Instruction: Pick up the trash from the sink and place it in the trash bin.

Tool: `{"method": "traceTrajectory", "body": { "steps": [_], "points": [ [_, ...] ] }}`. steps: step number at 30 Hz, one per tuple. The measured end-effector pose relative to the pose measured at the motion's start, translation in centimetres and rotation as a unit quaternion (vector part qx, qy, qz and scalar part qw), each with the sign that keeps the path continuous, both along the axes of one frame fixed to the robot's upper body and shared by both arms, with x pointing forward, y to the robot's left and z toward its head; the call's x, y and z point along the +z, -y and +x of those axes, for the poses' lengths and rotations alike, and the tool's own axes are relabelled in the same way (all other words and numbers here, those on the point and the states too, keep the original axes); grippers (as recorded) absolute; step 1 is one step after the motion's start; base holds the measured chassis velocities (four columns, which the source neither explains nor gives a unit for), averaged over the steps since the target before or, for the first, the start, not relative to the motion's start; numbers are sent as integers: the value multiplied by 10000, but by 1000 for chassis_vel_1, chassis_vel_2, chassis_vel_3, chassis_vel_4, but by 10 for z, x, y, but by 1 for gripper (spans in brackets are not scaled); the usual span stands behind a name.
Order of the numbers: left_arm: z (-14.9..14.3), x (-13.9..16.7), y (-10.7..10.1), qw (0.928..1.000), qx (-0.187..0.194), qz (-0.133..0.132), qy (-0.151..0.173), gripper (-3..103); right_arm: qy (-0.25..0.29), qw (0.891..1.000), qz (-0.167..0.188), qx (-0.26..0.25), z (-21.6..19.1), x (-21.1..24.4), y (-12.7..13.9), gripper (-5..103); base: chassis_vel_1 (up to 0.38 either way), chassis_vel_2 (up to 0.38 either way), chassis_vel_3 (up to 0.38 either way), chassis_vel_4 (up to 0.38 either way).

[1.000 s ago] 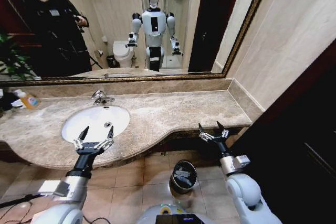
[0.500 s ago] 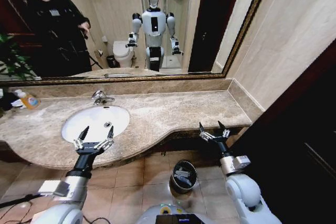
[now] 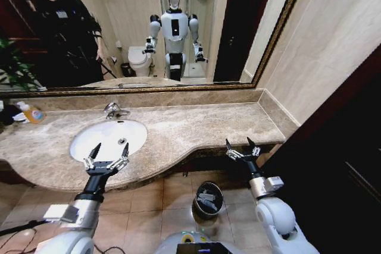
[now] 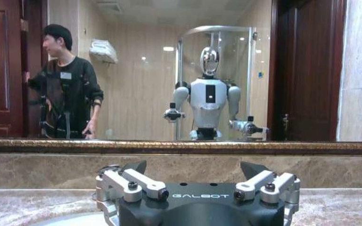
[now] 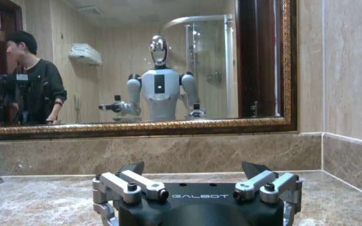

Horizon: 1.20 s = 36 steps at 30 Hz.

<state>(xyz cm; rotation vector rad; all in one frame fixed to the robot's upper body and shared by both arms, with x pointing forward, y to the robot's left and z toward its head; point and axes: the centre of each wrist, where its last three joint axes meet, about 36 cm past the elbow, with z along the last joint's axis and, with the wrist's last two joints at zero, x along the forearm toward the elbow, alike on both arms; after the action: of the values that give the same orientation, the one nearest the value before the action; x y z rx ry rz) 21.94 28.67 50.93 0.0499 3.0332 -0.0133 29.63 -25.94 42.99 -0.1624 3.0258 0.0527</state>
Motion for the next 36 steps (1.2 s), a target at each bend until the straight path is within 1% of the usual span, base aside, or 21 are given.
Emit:
{"method": "traceTrajectory", "body": {
  "steps": [36],
  "points": [
    [0,0,0,10000,0,0,0,100,0,10000,1,4,0,0,0,100,0,0,0,0]
  ]
}}
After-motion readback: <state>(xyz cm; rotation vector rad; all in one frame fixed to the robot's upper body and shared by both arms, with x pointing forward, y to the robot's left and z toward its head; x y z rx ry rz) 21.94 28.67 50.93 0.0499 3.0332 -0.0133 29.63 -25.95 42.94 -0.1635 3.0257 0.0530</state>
